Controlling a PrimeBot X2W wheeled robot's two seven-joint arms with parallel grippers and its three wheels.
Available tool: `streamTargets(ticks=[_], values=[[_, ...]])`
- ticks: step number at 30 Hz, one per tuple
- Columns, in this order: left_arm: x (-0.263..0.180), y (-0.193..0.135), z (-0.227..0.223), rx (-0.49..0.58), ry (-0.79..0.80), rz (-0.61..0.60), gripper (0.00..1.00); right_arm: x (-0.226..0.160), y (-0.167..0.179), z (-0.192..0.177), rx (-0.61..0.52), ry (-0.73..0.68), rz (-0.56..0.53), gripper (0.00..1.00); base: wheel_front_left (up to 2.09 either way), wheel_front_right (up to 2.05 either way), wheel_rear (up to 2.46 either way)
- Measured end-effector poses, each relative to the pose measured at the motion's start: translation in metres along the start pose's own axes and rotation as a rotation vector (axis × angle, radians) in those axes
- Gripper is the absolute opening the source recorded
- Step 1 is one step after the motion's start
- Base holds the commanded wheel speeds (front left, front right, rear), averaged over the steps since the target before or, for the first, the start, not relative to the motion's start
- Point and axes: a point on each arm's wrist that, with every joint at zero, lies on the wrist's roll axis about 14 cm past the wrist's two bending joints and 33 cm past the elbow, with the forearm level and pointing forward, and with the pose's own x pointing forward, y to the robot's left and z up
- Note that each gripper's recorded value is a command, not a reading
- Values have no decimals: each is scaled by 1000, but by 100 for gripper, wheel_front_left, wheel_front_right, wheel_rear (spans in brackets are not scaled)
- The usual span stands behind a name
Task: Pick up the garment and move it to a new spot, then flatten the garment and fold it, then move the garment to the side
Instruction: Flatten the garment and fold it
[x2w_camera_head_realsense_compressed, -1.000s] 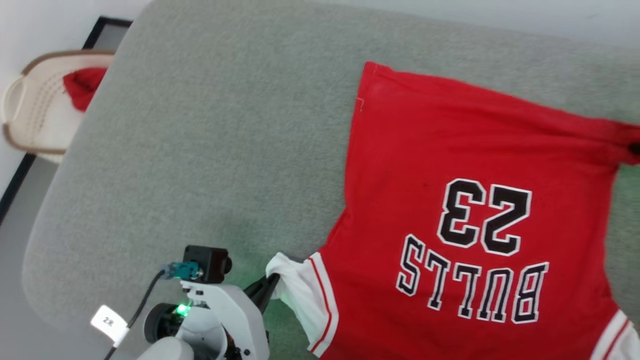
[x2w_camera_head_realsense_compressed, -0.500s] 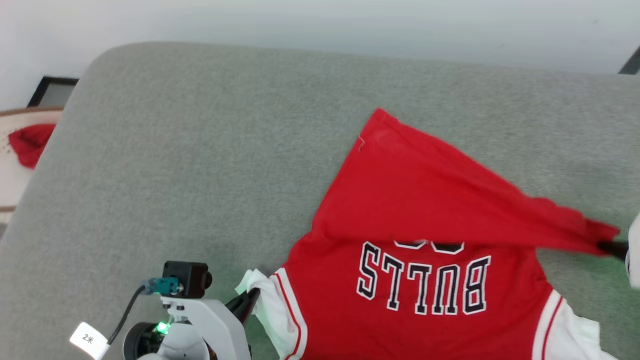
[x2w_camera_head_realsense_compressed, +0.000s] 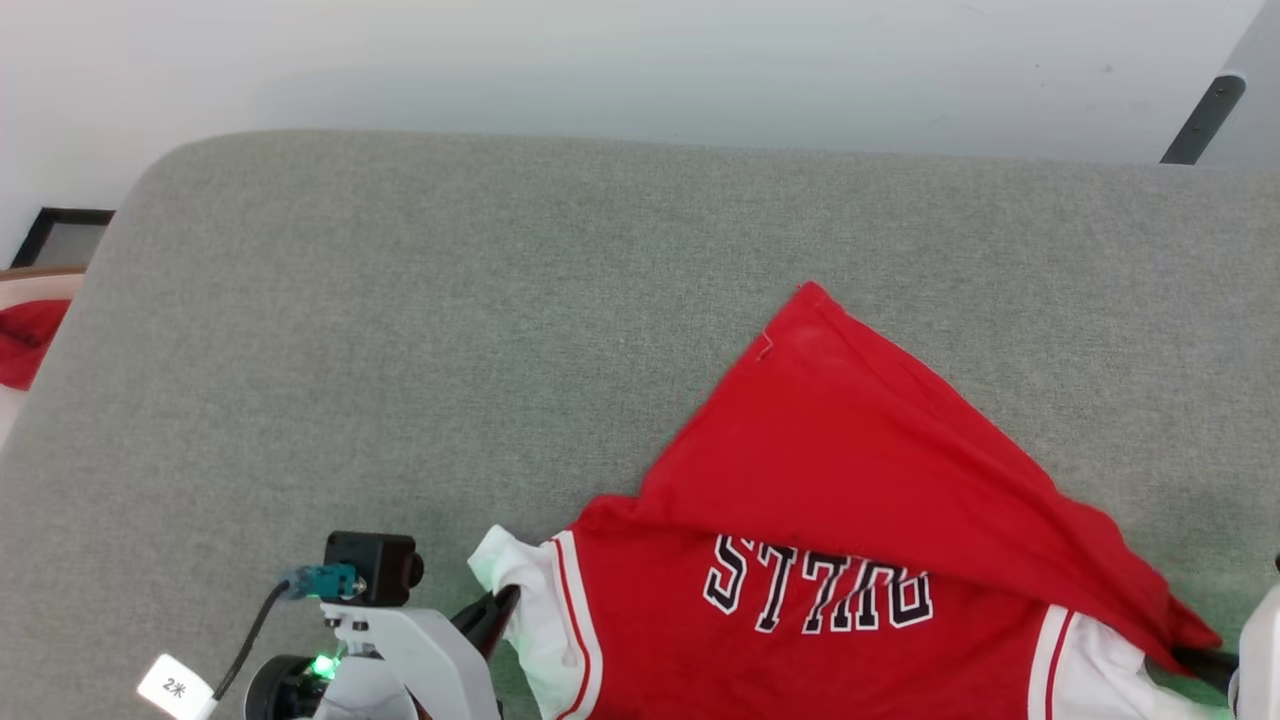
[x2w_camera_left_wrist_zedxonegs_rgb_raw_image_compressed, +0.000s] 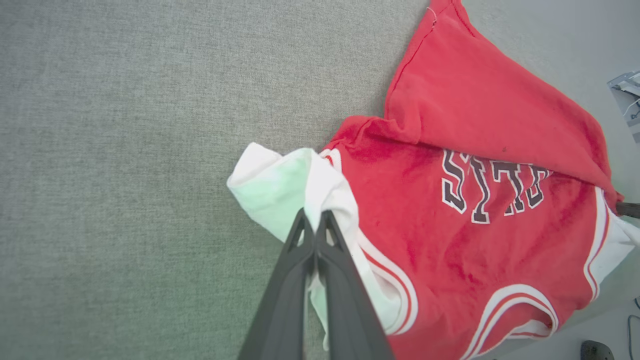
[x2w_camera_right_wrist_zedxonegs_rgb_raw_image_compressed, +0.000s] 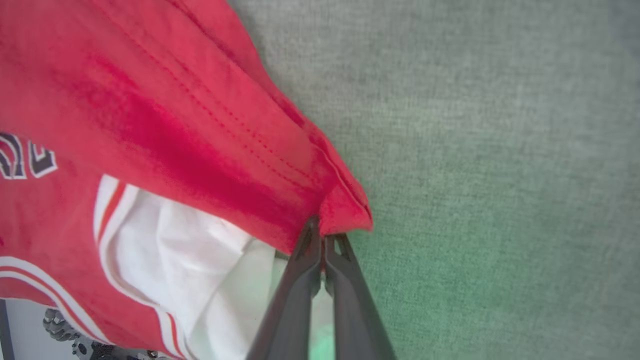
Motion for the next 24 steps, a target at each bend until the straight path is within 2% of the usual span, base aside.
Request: streamTargets(ticks=[6, 13, 14, 15, 16, 24], values=[[-1, -1, 1, 0, -4, -2, 0, 1, 3, -22, 37, 30, 0, 0, 0, 0, 0], [-2, 0, 0, -2, -5, 0, 0, 0, 3, -30, 49, 45, -12, 0, 0, 0, 0], [-2, 0, 0, -2, -9, 0, 0, 0, 3, -30, 50, 37, -15, 32, 0, 0, 0], [-3, 0, 0, -3, -8, 1, 0, 0, 3, -29, 47, 30, -18, 85, 0, 0, 0], [-3, 0, -1, -4, -9, 0, 0, -1, 4, -28, 39, 27, -19, 100, 0, 0, 0], [-7, 2, -3, -12, -16, 4, 0, -17, 14, 1, -48, -57, -26, 100, 0, 0, 0]])
